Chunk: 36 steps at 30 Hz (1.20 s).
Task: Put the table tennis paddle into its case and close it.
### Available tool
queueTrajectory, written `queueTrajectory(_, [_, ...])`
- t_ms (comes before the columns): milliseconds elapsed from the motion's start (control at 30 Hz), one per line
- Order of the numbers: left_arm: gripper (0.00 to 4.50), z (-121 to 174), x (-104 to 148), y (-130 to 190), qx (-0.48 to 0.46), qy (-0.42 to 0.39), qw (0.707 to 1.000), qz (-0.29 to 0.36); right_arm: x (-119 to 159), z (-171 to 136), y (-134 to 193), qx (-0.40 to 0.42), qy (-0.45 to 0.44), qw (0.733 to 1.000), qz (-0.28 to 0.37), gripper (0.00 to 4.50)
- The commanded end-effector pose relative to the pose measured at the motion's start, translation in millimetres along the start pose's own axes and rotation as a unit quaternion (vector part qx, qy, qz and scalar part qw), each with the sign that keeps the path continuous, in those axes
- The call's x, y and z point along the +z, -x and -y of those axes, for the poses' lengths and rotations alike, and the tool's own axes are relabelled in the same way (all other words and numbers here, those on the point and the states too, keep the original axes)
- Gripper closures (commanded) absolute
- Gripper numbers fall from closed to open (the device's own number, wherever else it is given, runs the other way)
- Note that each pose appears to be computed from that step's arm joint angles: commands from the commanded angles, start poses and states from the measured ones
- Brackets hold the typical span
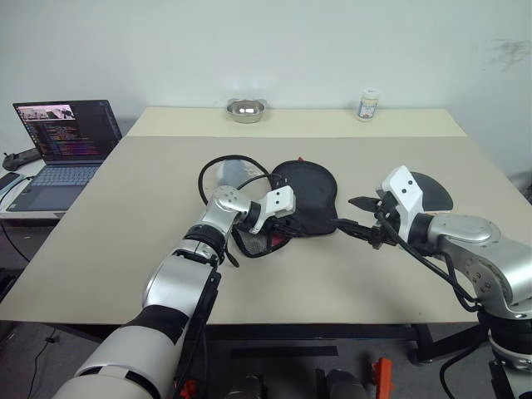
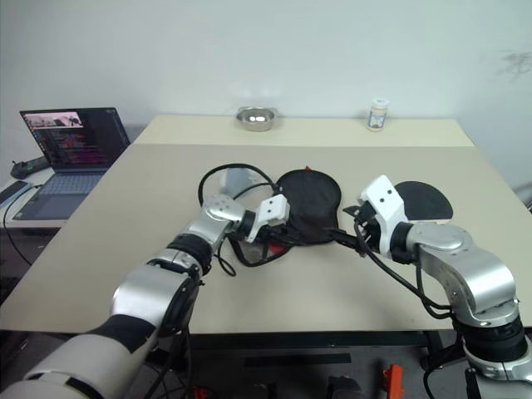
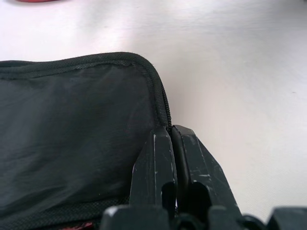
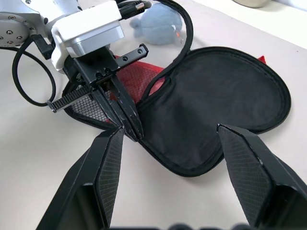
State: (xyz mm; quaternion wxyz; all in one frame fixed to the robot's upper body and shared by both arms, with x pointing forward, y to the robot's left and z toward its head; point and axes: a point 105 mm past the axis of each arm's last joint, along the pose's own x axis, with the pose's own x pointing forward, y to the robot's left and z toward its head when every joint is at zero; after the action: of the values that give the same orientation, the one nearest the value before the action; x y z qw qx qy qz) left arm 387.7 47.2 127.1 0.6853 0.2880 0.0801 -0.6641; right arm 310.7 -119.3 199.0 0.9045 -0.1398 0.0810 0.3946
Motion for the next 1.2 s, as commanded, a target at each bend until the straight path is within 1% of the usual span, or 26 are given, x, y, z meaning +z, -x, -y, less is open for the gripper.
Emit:
queueTrajectory(33, [4.44, -14, 13, 7, 0.037, -0.035, 0.999, 0.002, 11, 2, 7, -0.012, 0.019, 1.000, 0.018, 1.14])
queueTrajectory(67, [4.44, -14, 13, 7, 0.040, -0.037, 0.999, 0.000, 11, 2, 7, -0.011, 0.018, 1.000, 0.018, 1.14])
queueTrajectory(100, [4.03, -14, 12, 7, 0.039, -0.037, 0.999, 0.000, 11, 2, 7, -0.011, 0.018, 1.000, 0.018, 1.14])
queueTrajectory(133, [3.84, -15, 13, 7, 0.043, -0.039, 0.998, 0.002, 11, 2, 6, -0.010, 0.018, 1.000, 0.018, 1.14])
queueTrajectory(167, [3.56, -15, 14, 7, 0.046, -0.039, 0.998, 0.006, 11, 2, 6, -0.010, 0.018, 1.000, 0.018, 1.14])
queueTrajectory(367, [1.44, -16, 19, 11, 0.046, -0.038, 0.998, 0.028, 10, 3, 4, -0.009, 0.019, 1.000, 0.017, 1.14])
queueTrajectory(433, [0.80, -14, 20, 14, 0.044, -0.044, 0.998, 0.034, 11, 4, 4, -0.010, 0.019, 1.000, 0.017, 1.14])
queueTrajectory(500, [0.04, -15, 21, 20, 0.045, -0.038, 0.997, 0.046, 11, 6, 3, -0.014, 0.019, 1.000, 0.017, 1.14])
queueTrajectory(667, [0.04, -21, 24, 45, 0.068, -0.015, 0.995, 0.077, 12, 15, 1, -0.039, 0.003, 0.999, 0.025, 1.14])
queueTrajectory(767, [0.04, -33, 28, 74, 0.125, 0.018, 0.986, 0.113, 12, 19, -4, -0.050, 0.001, 0.998, 0.026, 1.14])
queueTrajectory(867, [0.04, -39, 25, 101, 0.171, 0.046, 0.975, 0.133, 10, 25, -10, -0.060, -0.004, 0.998, 0.023, 1.14])
queueTrajectory(967, [0.04, -39, 21, 132, 0.212, 0.079, 0.961, 0.158, 5, 32, -22, -0.072, -0.016, 0.997, 0.014, 1.14])
queueTrajectory(1067, [0.04, -31, 18, 165, 0.251, 0.107, 0.945, 0.179, -3, 43, -41, -0.090, -0.037, 0.995, 0.006, 1.14])
queueTrajectory(1167, [0.04, -23, 14, 180, 0.280, 0.117, 0.937, 0.175, -8, 50, -58, -0.101, -0.059, 0.993, 0.006, 1.14])
queueTrajectory(1200, [0.01, -21, 13, 182, 0.286, 0.118, 0.935, 0.171, -9, 51, -62, -0.104, -0.063, 0.993, 0.008, 0.97])
